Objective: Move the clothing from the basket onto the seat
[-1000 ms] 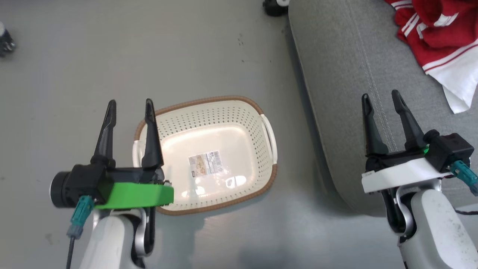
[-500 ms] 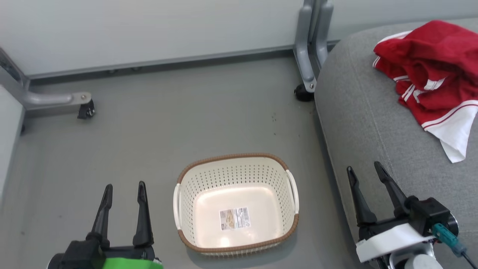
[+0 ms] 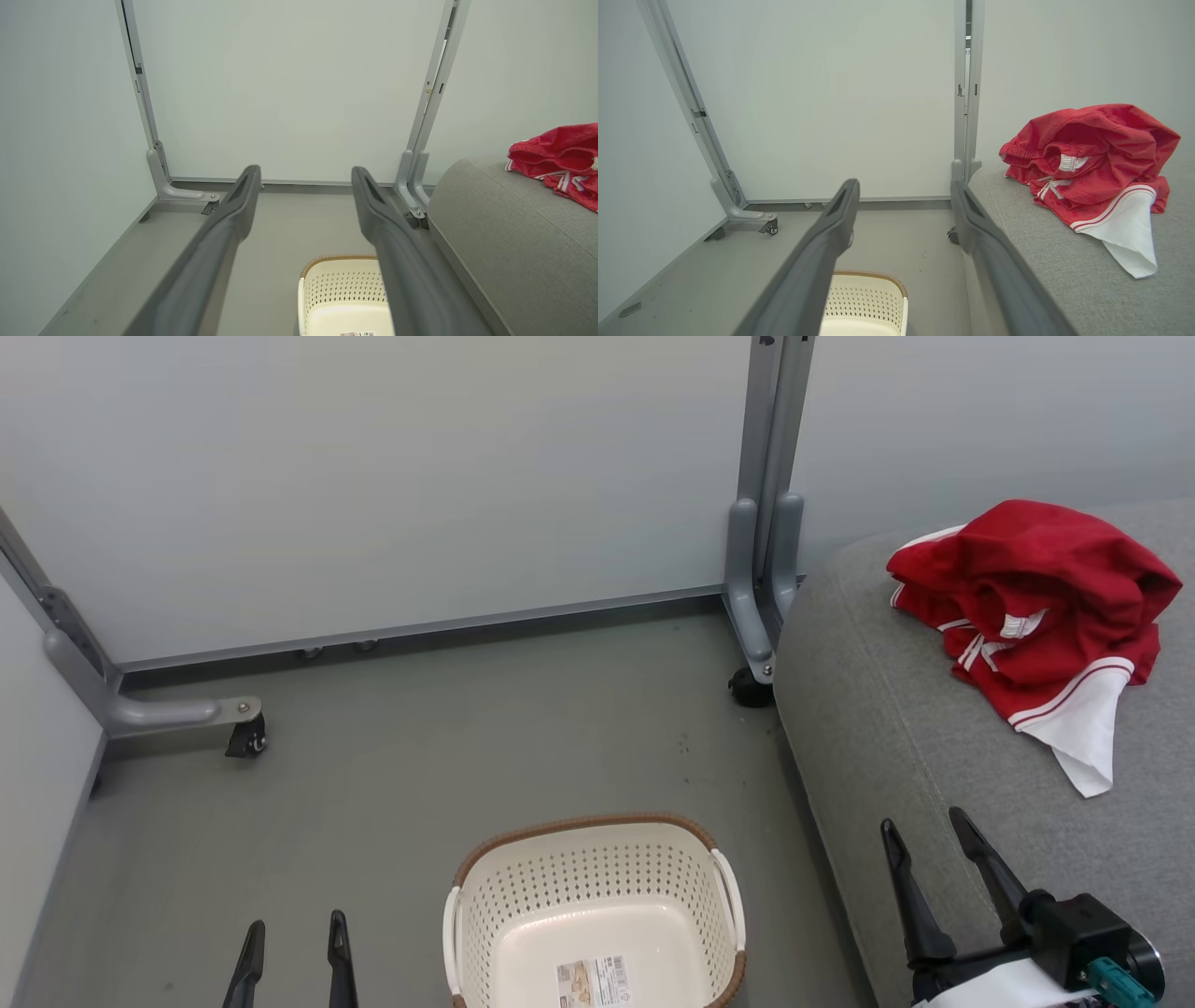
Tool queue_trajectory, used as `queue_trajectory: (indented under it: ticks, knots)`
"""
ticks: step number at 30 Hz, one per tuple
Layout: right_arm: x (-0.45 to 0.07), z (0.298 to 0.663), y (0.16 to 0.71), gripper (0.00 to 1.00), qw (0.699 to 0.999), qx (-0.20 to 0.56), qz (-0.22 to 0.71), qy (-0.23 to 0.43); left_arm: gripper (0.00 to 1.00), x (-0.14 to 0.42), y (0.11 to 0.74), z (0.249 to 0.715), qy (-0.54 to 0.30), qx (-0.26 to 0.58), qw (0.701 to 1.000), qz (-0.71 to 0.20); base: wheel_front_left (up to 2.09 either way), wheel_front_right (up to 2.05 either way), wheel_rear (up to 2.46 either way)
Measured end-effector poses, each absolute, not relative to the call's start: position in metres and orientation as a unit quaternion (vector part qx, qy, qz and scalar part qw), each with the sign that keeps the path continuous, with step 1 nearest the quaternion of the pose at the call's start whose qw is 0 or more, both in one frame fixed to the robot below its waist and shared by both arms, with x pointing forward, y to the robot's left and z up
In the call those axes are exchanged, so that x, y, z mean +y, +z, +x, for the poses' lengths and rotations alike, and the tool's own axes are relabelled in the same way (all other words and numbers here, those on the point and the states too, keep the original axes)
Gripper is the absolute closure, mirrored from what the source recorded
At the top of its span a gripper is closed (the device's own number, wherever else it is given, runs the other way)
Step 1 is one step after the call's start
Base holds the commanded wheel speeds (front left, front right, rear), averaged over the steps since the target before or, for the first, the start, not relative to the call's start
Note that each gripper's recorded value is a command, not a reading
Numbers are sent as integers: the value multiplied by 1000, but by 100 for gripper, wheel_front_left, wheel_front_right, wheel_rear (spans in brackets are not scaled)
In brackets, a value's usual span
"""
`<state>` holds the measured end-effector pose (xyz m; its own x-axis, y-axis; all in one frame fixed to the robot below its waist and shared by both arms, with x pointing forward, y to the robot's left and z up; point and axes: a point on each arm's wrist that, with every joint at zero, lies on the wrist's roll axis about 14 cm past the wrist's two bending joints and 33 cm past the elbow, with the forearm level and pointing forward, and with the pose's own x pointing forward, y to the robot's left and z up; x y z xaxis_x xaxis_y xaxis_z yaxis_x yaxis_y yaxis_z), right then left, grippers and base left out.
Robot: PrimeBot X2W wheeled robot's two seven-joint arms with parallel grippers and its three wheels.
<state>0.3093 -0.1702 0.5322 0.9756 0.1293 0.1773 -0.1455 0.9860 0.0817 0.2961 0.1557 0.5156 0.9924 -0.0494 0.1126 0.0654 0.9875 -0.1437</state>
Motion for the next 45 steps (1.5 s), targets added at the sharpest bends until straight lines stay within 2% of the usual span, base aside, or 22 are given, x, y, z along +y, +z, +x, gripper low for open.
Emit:
queue_trajectory:
  ticks: [4,5,12,23,45]
  knots:
    - [-170,304,534,0,992,-90,46,69,0,153,520,293,-38,-63,995,-67,0,0,0]
    - [-170,304,533,100,993,-89,46,69,100,153,519,292,-39,-61,995,-67,0,0,0]
    - [-170,300,510,100,995,-51,63,63,100,151,500,290,-37,-29,996,-80,0,0,0]
    - [-181,308,505,100,985,-33,166,38,100,158,492,300,-19,-4,982,-186,0,0,0]
    - [-194,329,505,100,942,-18,336,6,100,171,488,325,3,18,937,-348,0,0,0]
